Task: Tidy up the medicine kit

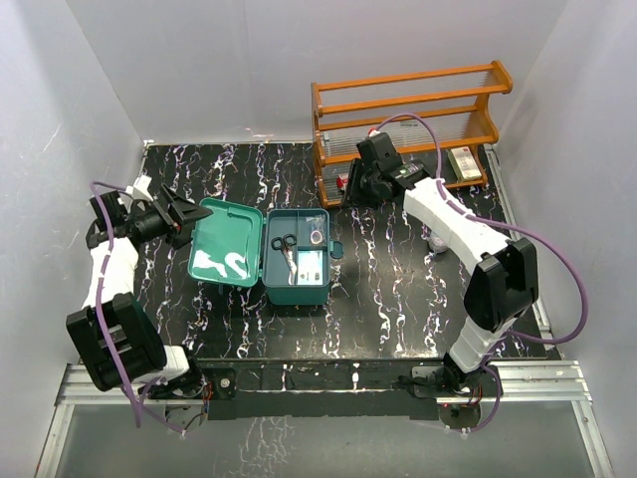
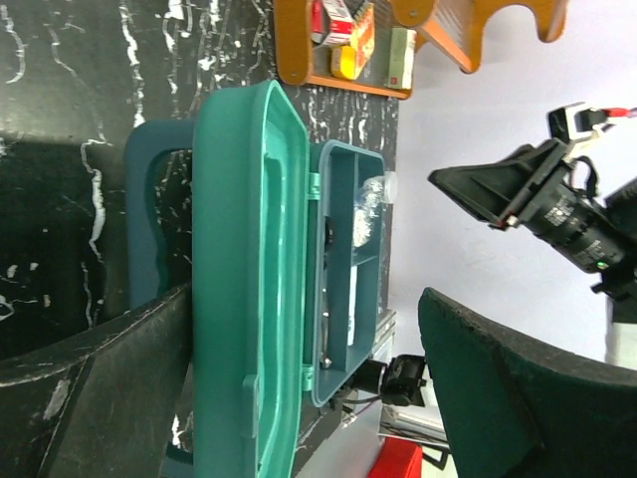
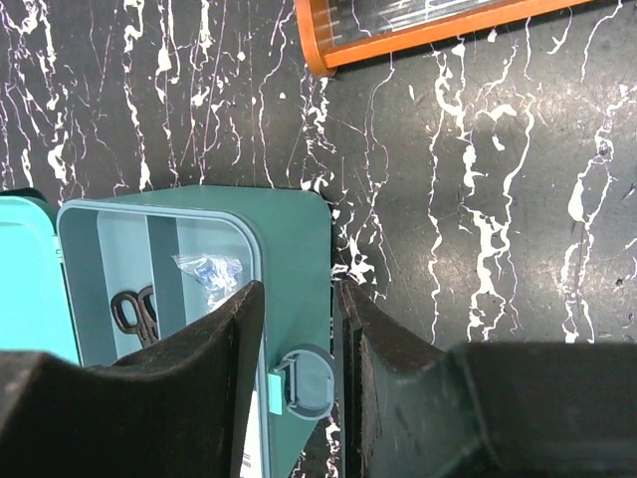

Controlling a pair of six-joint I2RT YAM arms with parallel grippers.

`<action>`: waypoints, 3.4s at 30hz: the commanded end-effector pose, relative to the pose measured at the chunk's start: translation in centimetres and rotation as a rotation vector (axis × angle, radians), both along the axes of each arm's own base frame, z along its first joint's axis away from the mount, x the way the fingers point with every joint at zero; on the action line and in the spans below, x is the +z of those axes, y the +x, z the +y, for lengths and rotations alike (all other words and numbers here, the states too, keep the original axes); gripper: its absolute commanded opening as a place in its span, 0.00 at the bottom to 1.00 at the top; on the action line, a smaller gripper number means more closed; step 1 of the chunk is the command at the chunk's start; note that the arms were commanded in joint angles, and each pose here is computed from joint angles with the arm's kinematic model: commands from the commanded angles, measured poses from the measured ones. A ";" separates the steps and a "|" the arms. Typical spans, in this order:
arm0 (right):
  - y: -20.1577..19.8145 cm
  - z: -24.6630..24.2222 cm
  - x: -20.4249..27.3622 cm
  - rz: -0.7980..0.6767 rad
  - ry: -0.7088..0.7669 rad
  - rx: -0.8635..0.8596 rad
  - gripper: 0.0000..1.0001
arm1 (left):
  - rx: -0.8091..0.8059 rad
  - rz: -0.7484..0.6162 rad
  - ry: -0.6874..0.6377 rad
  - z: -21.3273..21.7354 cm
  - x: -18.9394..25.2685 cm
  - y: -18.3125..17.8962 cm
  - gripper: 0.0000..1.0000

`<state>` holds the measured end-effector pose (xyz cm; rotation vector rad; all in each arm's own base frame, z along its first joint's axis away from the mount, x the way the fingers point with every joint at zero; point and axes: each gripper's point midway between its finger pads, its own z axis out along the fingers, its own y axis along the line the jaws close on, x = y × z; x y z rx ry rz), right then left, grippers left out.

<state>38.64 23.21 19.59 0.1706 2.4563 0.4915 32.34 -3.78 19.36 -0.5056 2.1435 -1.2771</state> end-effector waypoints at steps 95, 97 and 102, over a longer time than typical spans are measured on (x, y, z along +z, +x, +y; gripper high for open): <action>-4.8 5.2 -3.2 0.008 0.285 0.414 0.20 | -0.310 0.267 0.276 -13.1 -5.2 -1.1 0.98; -4.6 5.2 -2.4 -0.021 0.294 0.406 0.23 | -0.325 0.283 0.254 -13.4 -5.5 -1.4 0.96; -3.6 4.0 0.3 -0.117 0.309 0.297 0.43 | -0.344 0.311 0.237 -13.6 -6.1 -1.7 0.91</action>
